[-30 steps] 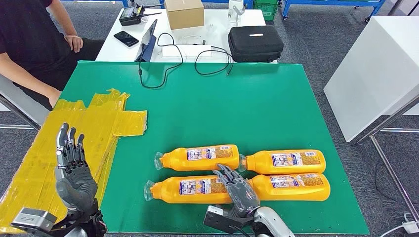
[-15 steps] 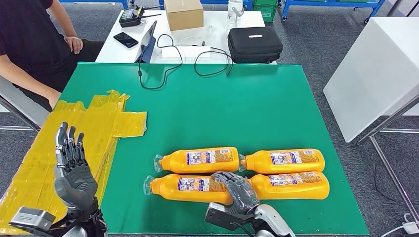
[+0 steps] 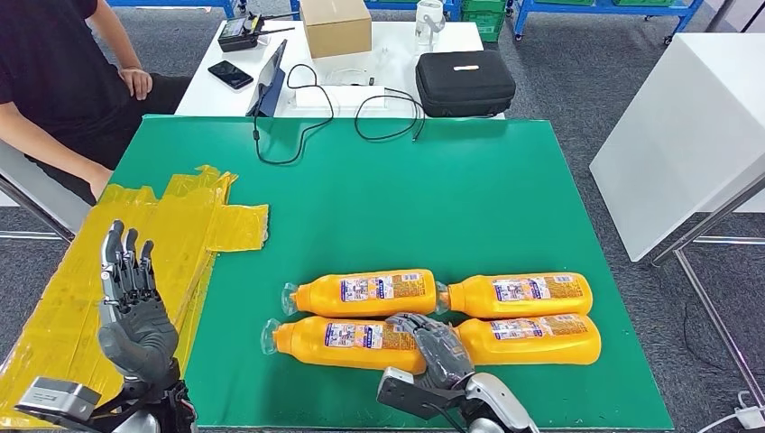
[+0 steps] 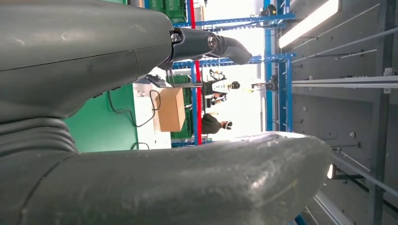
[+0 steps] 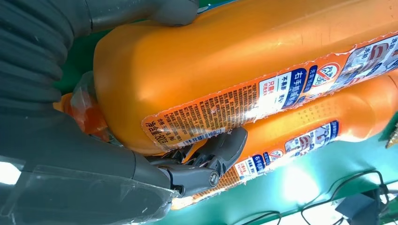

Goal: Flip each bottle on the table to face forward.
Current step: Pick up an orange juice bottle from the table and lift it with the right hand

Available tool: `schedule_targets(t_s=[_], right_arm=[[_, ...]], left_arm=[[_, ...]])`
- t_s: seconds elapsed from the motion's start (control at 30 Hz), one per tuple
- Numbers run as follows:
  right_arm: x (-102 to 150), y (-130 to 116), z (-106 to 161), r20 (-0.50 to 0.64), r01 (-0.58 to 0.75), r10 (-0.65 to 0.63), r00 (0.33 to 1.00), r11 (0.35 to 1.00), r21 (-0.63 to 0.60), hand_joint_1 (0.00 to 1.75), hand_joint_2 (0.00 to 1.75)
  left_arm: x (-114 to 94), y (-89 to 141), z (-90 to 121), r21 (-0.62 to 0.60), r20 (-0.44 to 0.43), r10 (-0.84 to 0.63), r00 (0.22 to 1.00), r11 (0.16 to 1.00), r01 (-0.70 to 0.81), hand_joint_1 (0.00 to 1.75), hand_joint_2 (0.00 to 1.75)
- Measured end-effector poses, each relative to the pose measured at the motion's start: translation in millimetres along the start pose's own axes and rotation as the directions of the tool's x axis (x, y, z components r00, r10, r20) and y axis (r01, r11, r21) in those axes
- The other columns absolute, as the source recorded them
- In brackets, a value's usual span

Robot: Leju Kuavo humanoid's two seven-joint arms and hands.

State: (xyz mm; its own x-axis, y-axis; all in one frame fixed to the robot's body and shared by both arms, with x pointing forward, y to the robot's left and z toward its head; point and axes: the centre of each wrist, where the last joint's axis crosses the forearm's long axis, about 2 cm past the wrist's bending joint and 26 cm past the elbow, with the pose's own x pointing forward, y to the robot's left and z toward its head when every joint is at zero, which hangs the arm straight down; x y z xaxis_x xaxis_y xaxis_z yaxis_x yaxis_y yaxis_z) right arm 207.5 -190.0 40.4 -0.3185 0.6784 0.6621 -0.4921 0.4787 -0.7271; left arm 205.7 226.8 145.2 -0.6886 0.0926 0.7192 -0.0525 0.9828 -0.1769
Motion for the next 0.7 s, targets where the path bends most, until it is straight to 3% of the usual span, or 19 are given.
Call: schedule_targets(t_s=[0.37, 0.7], right_arm=[[34, 3, 5, 0.117, 0.179, -0.160, 0.980, 0.968, -0.178, 1.75, 1.75], [41, -5, 4, 0.165, 0.235, -0.198, 0.966, 0.941, -0.245, 1.75, 1.75]], left_arm=[[5, -1, 2, 0.030, 0.007, -0.015, 1.000, 0.999, 0.014, 0.00, 0.00], [5, 1, 3, 0.056, -0.001, 0.011, 1.000, 0.998, -0.011, 0.00, 0.00]])
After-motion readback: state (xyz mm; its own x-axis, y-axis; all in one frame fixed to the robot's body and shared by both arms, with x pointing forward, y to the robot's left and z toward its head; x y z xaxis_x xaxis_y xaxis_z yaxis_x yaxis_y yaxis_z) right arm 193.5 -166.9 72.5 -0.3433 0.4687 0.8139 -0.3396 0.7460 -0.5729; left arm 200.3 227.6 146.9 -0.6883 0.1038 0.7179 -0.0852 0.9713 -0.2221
